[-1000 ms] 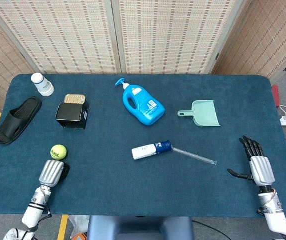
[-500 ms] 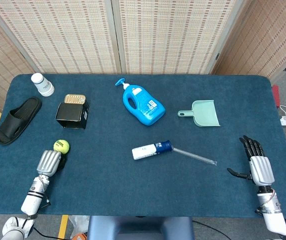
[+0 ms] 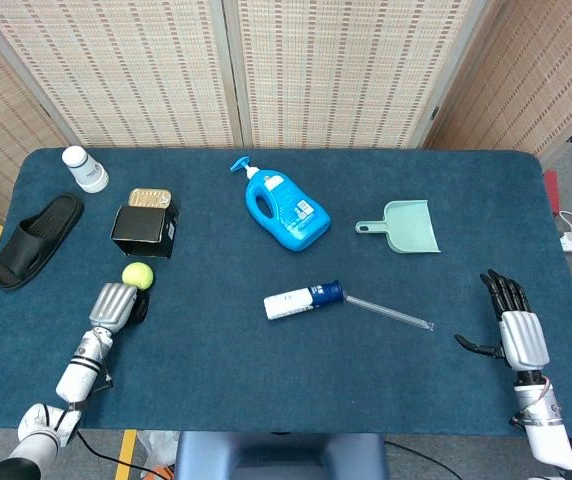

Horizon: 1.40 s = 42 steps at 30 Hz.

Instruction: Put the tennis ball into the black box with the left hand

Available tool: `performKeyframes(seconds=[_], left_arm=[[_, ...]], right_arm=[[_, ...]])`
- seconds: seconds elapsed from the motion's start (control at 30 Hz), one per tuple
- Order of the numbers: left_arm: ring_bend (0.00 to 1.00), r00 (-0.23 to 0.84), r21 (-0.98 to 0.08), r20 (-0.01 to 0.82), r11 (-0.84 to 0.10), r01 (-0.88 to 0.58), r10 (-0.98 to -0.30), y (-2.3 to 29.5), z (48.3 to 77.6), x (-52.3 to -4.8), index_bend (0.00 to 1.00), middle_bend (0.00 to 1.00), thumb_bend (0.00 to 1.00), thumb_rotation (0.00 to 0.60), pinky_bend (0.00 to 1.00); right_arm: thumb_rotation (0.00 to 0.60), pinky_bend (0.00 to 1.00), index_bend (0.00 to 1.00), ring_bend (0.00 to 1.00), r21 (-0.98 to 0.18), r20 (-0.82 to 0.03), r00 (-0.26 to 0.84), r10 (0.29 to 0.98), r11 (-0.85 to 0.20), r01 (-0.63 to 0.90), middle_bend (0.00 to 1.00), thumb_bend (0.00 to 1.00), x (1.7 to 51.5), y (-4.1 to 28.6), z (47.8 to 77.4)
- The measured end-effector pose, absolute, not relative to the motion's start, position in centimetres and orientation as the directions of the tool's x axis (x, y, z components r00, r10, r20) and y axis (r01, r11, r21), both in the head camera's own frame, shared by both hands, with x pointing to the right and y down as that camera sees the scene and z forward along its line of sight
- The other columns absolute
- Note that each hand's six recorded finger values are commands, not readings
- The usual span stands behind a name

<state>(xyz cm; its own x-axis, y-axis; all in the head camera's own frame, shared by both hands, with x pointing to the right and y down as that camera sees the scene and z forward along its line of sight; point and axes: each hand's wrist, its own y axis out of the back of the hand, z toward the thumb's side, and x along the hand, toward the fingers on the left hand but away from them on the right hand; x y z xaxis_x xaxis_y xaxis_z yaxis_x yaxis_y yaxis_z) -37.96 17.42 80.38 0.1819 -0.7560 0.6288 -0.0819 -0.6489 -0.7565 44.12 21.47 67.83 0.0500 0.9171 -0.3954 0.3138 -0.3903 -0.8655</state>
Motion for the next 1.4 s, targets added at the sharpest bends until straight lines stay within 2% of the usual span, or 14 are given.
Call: performKeyframes(seconds=[0.2, 0.47, 0.83, 1.03, 1.4], left_arm=[[0.0, 0.186, -0.789, 0.584, -0.606, -0.1, -0.79, 15.8, 79.4, -37.9, 0.0, 0.0, 0.32, 0.167, 0.0], [0.0, 0.158, -0.78, 0.598, -0.616, -0.109, -0.786, 15.3, 79.6, -38.3, 0.0, 0.0, 0.32, 0.168, 0.0], [0.0, 0.137, -0.807, 0.561, -0.577, -0.131, -0.816, 13.6, 78.9, -38.3, 0.0, 0.0, 0.32, 0.167, 0.0], [0.0, 0.135, -0.839, 0.512, -0.528, -0.136, -0.848, 12.6, 77.9, -38.0, 0.0, 0.0, 0.32, 0.165, 0.0], [0.0, 0.133, -0.821, 0.546, -0.56, -0.113, -0.827, 13.5, 78.3, -38.2, 0.0, 0.0, 0.32, 0.164, 0.0]], right_arm=[[0.6, 0.0, 0.0, 0.0, -0.865, -0.399, 0.055, 0.915, -0.396, 0.309, 0.0, 0.0, 44.0, 21.5, 67.9], [0.6, 0.0, 0.0, 0.0, -0.862, -0.403, 0.062, 0.913, -0.402, 0.309, 0.0, 0.0, 43.9, 21.5, 67.9], [0.6, 0.0, 0.0, 0.0, -0.86, -0.411, 0.063, 0.909, -0.41, 0.305, 0.0, 0.0, 43.9, 21.4, 68.1], [0.6, 0.0, 0.0, 0.0, -0.857, -0.415, 0.06, 0.908, -0.412, 0.31, 0.0, 0.0, 44.0, 21.3, 68.1], [0.6, 0.0, 0.0, 0.0, -0.856, -0.401, 0.064, 0.914, -0.399, 0.328, 0.0, 0.0, 44.3, 21.5, 67.7]])
